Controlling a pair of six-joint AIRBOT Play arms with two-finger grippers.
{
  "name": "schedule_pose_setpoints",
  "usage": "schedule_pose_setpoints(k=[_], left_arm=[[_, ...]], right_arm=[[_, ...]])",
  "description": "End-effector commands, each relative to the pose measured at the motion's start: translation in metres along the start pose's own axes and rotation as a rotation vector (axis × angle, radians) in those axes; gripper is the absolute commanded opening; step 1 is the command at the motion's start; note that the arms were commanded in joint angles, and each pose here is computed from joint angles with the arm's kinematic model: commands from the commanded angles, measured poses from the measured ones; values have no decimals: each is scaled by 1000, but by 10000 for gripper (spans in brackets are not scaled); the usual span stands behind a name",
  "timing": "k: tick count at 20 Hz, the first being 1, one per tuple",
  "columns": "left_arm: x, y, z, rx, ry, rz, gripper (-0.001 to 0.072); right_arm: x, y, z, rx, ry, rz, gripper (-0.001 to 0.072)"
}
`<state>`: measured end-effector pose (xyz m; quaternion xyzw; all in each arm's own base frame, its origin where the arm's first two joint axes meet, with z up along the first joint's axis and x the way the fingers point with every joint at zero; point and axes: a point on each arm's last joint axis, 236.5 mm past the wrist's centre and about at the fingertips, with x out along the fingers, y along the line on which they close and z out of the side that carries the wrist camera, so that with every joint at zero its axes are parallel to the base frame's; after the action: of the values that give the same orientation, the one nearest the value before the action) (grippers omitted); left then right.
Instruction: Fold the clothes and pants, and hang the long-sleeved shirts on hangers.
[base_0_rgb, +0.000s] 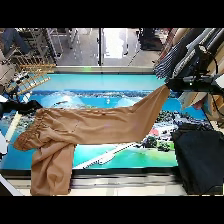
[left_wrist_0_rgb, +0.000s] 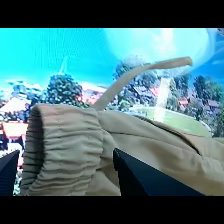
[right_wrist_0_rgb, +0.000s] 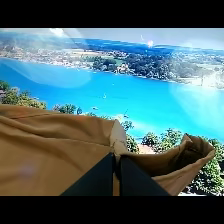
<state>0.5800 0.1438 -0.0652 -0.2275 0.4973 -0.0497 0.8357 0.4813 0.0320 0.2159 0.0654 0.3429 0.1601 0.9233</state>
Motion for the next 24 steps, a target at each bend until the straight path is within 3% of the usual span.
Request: schedule_pose_setpoints(k=[1, 3, 6, 7, 8, 9, 13, 16, 20, 24], left_arm=[[8, -7, -2, -13, 6, -12, 550], [13, -11, -18, -4, 70, -32, 354], [11, -34, -39, 117, 153, -138, 345], [9, -44, -40, 148, 152, -186, 309], [7, -50, -41, 155, 151, -217, 72], [4, -54, -41, 166, 150, -244, 17], [-27, -76, -30, 149, 111, -337, 13], [-106, -106, 11, 161, -64, -417, 14], [-298, -149, 61, 199, -457, -548, 15], [-501, -171, 49, 262, -869, -636, 15]], right_arm=[[0, 1, -1, -1, 4, 4, 21], [0, 1, -1, -1, 4, 4, 21], [0, 1, -1, -2, 5, 2, 22], [0, 1, -1, -1, 5, 2, 22], [0, 1, -1, -1, 5, 2, 22], [0, 1, -1, -1, 5, 2, 22], [-2, -4, -1, -5, 6, -19, 22], [-15, 0, 5, -15, -20, -28, 22], [-66, 2, 20, -40, -98, -126, 21], [-146, -1, 33, -87, -221, -302, 21]])
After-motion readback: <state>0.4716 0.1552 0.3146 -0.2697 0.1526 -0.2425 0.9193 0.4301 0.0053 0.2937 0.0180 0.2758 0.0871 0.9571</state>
